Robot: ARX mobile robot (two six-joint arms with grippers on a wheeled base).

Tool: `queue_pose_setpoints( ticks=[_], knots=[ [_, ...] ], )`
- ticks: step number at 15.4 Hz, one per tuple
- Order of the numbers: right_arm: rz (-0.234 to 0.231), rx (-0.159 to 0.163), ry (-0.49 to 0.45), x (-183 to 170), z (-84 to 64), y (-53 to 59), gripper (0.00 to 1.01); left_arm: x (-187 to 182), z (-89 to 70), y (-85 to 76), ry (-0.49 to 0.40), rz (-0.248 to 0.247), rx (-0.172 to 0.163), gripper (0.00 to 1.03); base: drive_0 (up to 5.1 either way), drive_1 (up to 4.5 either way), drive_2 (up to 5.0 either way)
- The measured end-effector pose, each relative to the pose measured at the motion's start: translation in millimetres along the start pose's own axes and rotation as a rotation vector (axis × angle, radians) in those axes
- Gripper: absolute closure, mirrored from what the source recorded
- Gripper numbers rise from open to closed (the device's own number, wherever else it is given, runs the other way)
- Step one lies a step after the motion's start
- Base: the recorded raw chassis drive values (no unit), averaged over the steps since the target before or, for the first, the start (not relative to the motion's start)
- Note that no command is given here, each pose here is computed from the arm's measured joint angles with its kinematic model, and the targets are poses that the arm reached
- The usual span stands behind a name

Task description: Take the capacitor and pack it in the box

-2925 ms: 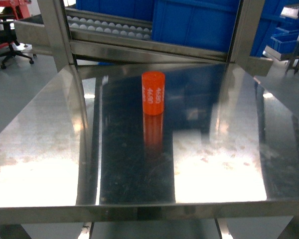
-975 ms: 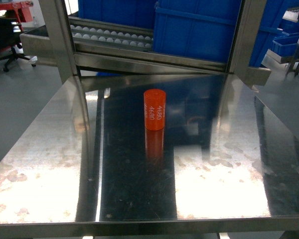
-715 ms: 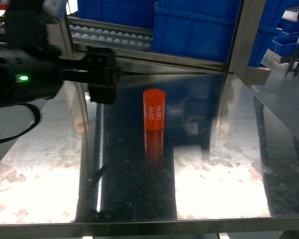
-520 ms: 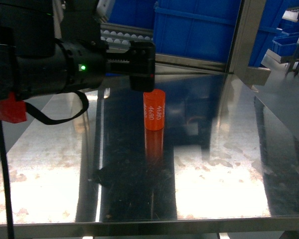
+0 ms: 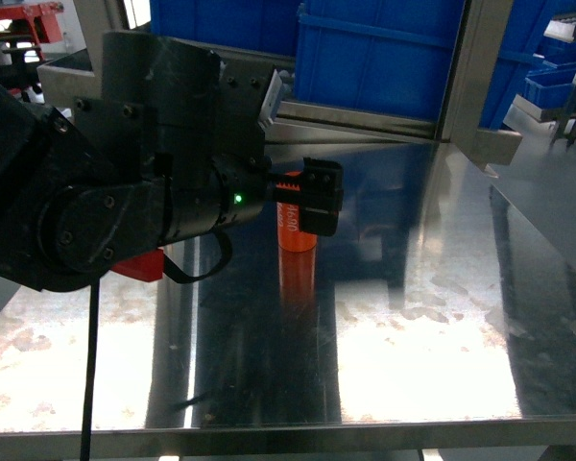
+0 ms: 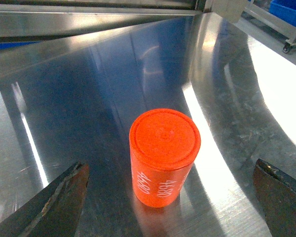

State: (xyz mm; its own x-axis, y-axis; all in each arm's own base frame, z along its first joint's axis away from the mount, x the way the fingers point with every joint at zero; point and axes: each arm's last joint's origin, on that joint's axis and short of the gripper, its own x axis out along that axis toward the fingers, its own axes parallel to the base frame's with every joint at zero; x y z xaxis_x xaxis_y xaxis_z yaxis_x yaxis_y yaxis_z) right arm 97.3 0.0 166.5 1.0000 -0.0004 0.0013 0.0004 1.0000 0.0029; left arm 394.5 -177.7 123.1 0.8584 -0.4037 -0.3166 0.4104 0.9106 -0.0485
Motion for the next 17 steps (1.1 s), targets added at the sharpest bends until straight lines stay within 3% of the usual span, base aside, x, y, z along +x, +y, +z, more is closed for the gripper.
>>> queue_pose_setpoints(
  ticks=[6, 12, 13, 17],
  knots=[
    [0.0, 0.0, 0.0, 0.0, 0.0, 0.0, 0.03, 44.2, -17.6, 1.3, 0.042, 0.035, -0.003, 0.05, 0.0, 0.0, 0.0],
    [0.0, 0.0, 0.0, 0.0, 0.0, 0.0, 0.03, 73.7, -24.5, 5.4, 0.085, 0.076, -0.037, 0.05, 0.0, 0.0, 0.0],
    [0.0, 0.0, 0.0, 0.0, 0.0, 0.0, 0.03, 74.1, -23.4, 5.6, 0.083, 0.076, -0.039, 0.09, 0.0, 0.0, 0.0],
    [0.0, 0.0, 0.0, 0.0, 0.0, 0.0, 0.03, 73.9, -24.8, 7.5, 0.099, 0.075, -0.055, 0.43, 0.0, 0.0, 0.0]
  ],
)
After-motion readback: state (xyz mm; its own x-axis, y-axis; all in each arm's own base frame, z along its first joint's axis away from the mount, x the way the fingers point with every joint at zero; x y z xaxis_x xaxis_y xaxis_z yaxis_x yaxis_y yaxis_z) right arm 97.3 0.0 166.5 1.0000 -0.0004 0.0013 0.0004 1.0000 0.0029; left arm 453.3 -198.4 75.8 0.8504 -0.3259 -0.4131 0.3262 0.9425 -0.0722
